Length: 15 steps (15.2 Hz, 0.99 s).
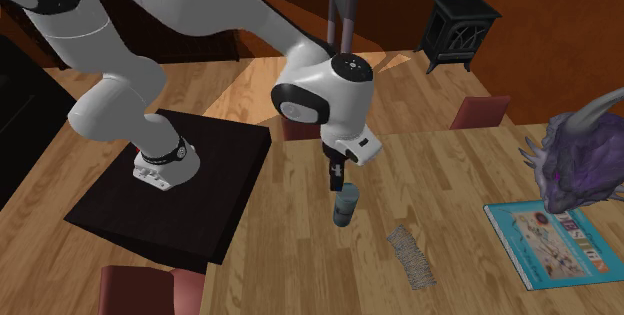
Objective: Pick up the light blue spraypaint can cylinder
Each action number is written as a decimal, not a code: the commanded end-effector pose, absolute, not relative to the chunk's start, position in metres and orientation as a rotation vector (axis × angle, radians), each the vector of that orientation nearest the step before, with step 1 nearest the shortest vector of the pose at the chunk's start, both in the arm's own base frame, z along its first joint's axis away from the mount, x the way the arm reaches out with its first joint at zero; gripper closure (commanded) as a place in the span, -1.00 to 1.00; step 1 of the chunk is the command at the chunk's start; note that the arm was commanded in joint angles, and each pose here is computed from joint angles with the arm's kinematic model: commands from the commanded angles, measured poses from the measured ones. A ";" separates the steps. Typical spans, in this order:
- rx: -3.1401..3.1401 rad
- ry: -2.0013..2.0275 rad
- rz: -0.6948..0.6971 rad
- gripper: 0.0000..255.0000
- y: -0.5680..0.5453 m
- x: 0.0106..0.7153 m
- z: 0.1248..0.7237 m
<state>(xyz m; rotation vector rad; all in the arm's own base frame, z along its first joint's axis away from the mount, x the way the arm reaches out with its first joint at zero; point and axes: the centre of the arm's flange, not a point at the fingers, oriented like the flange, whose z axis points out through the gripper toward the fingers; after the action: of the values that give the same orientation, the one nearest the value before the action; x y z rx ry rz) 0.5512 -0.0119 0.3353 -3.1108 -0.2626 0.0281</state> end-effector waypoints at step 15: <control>-3.133 -0.282 0.008 -1.00 -0.019 0.612 0.236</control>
<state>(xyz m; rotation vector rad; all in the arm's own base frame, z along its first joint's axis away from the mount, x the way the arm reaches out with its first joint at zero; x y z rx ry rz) 0.6122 -0.0191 0.2382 -3.1326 -0.2818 0.0092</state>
